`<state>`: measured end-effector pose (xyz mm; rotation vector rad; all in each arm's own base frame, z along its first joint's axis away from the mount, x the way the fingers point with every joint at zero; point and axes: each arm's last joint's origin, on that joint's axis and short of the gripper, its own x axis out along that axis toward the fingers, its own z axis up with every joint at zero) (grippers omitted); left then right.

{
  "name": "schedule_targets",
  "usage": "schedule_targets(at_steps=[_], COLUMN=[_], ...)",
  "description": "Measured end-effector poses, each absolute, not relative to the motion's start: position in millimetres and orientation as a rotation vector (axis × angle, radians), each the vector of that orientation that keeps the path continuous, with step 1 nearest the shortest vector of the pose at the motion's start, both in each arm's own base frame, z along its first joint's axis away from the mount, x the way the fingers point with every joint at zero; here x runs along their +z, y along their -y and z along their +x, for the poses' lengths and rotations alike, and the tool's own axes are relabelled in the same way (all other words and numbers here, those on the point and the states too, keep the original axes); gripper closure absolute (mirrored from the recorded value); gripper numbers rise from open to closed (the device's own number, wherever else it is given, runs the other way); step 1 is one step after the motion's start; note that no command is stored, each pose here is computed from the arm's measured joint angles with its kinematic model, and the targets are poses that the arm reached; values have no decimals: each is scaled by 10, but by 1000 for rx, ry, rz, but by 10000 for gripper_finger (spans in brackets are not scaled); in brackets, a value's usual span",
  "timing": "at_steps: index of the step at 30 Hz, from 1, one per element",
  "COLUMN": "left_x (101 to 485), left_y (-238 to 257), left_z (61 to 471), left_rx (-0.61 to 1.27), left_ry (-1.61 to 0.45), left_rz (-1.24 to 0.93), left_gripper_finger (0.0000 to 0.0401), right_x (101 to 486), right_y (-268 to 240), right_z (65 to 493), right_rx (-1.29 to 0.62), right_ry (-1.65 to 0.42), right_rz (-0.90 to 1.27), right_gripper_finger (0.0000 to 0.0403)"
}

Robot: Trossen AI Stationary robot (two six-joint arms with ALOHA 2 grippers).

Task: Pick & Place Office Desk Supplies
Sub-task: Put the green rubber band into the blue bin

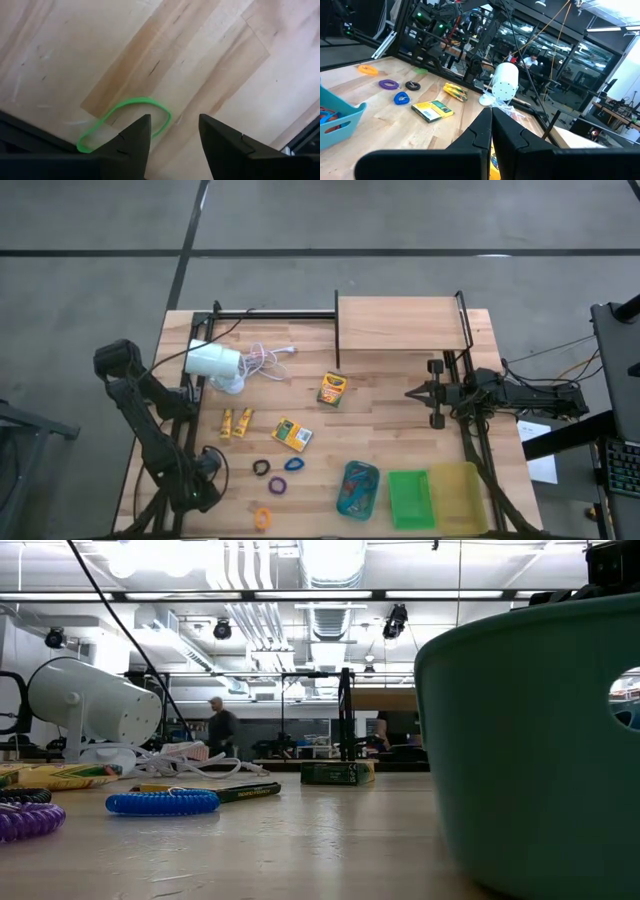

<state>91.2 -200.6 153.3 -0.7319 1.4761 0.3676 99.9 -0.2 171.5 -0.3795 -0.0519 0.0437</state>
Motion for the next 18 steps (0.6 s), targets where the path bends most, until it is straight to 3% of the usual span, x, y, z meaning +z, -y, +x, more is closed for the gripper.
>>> schedule_targets(at_steps=[6, 18], left_x=[1534, 1512], left_y=[2032, 1977], left_z=[930, 907], left_rx=[219, 264], left_ry=[-1473, -1514], left_rz=[-618, -558], left_gripper_finger=[250, 243], right_x=[1715, 1716], right_y=[2, 2], right_z=[999, 998], right_rx=[44, 44], right_ry=[52, 52], right_rz=[-379, -379], right_gripper_finger=[394, 394])
